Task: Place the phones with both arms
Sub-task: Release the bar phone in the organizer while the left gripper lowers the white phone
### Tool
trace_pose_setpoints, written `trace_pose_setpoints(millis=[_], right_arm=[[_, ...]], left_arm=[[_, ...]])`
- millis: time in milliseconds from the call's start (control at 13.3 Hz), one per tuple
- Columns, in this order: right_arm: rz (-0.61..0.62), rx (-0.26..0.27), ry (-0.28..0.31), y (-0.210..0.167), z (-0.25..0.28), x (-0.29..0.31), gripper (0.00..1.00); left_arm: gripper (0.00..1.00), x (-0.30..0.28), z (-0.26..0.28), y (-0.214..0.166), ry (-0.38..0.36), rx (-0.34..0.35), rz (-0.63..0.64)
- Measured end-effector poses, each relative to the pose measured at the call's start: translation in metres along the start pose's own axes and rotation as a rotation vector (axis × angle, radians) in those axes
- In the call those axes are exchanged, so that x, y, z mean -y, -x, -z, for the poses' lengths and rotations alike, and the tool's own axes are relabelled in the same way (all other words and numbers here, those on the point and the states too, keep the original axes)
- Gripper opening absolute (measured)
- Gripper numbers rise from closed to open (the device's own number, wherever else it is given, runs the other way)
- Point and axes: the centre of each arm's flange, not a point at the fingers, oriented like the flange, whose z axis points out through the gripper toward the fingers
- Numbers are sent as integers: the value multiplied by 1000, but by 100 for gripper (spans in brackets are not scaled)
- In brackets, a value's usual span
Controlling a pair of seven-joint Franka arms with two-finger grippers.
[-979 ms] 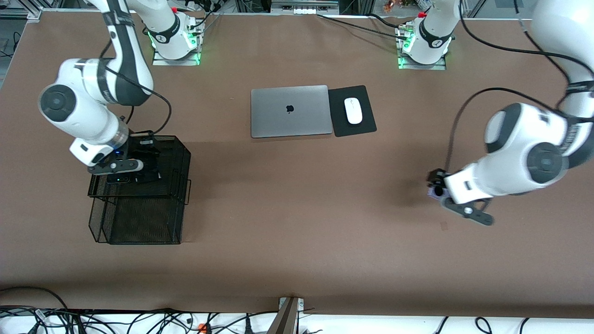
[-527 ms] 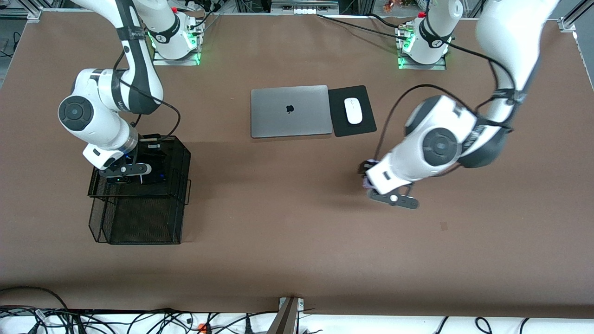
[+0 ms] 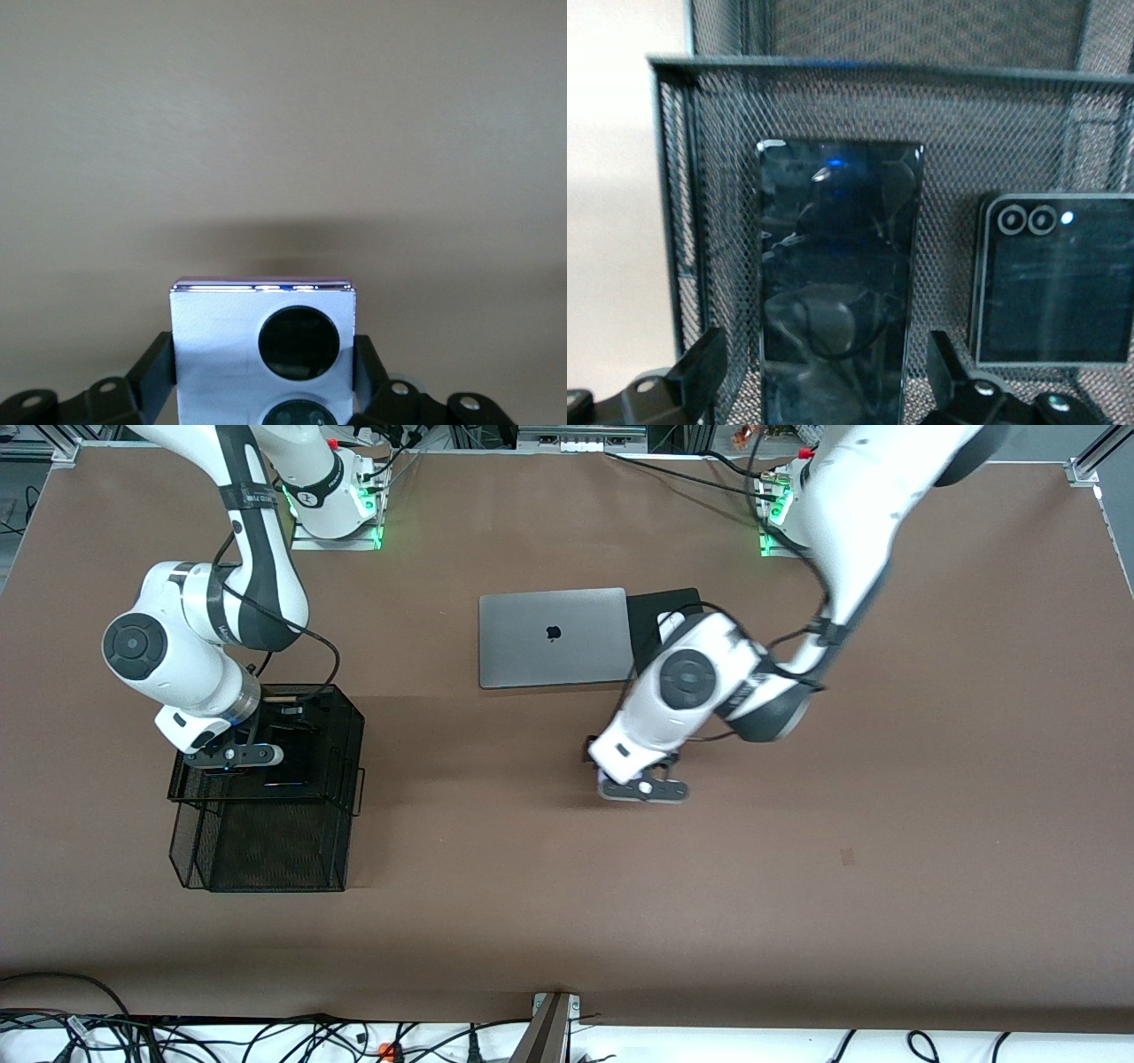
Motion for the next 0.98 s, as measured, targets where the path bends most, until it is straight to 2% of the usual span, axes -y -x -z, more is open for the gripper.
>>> trace_pose_setpoints(millis=[301,527,753,979], right_arm=[[9,32,-27,-20,74,2,100],[5,63,-43,-23,138,-6,100],[-20,57,-41,-23,170,-23,100],[-93,46,-37,-23,179,-39,100]], left_arm=[[83,-42,-64,35,-32,-71,24],[83,-45,-91,42,-29,-83,18],[83,-45,-94,40,-24,-88,19],[84,-45,-94,40,-27,-91,12]])
